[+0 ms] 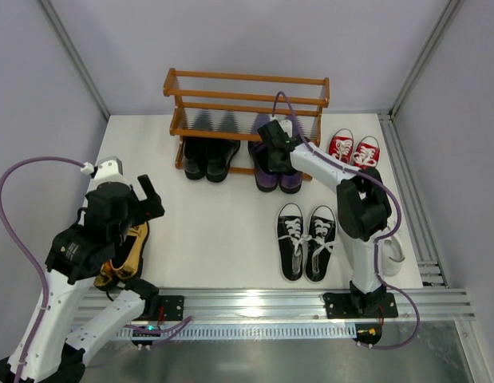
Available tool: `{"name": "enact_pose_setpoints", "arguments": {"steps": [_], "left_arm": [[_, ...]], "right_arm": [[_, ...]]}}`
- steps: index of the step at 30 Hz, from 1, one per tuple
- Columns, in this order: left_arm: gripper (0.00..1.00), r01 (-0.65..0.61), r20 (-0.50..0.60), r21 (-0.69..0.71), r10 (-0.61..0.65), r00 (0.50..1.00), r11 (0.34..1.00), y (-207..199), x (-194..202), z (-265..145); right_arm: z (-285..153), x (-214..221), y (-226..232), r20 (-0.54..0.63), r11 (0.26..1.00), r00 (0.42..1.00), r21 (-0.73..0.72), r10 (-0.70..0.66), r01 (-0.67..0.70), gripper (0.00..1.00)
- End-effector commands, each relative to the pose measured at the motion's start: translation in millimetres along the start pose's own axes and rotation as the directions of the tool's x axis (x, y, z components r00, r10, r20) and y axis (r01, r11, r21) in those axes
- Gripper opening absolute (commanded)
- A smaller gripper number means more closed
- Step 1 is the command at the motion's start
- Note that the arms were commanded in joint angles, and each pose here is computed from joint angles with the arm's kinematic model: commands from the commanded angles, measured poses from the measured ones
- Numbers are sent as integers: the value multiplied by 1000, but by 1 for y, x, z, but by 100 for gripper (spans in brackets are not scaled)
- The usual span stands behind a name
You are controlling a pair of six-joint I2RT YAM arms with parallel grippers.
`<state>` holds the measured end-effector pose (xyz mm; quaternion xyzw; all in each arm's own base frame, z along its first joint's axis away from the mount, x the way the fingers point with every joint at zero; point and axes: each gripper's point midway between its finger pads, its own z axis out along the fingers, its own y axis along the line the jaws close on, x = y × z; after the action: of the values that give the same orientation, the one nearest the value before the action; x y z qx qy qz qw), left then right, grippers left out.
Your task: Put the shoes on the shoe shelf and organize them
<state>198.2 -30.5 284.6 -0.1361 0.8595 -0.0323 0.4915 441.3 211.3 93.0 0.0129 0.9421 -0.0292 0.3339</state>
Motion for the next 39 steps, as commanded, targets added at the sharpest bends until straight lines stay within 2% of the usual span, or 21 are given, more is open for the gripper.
{"name": "enact_pose_setpoints", "arguments": {"steps": [1,10,20,23,24,28,34,39], "left_arm": [[100,13,20,23,-14,1000,1000,-2,-9,-9],[100,13,21,27,-14,1000,1000,-3,-11,-11],[100,12,16,26,-12,1000,1000,-1,-8,-12],[100,13,16,28,-13,1000,1000,-2,-8,-11],[100,14,16,28,-15,1000,1000,-2,-9,-11],[100,22,18,35,-23,1000,999,-4,-9,-11],[100,29,13,46,-29,999,999,-7,-8,-11],[100,33,16,50,-34,999,998,-8,-9,-9]], "right_arm": [[-23,-91,12,288,984,942,-94,172,-150,4],[-41,-112,23,321,963,916,-193,241,-186,4],[-13,-98,21,259,972,940,-130,224,-196,4],[-10,-92,23,239,972,945,-132,224,-196,20],[-10,-92,24,238,971,945,-137,224,-196,34],[-22,-93,22,242,965,939,-160,244,-210,51],[-36,-85,18,237,954,931,-188,276,-235,57],[-66,-81,18,264,943,919,-236,293,-233,64]]}}
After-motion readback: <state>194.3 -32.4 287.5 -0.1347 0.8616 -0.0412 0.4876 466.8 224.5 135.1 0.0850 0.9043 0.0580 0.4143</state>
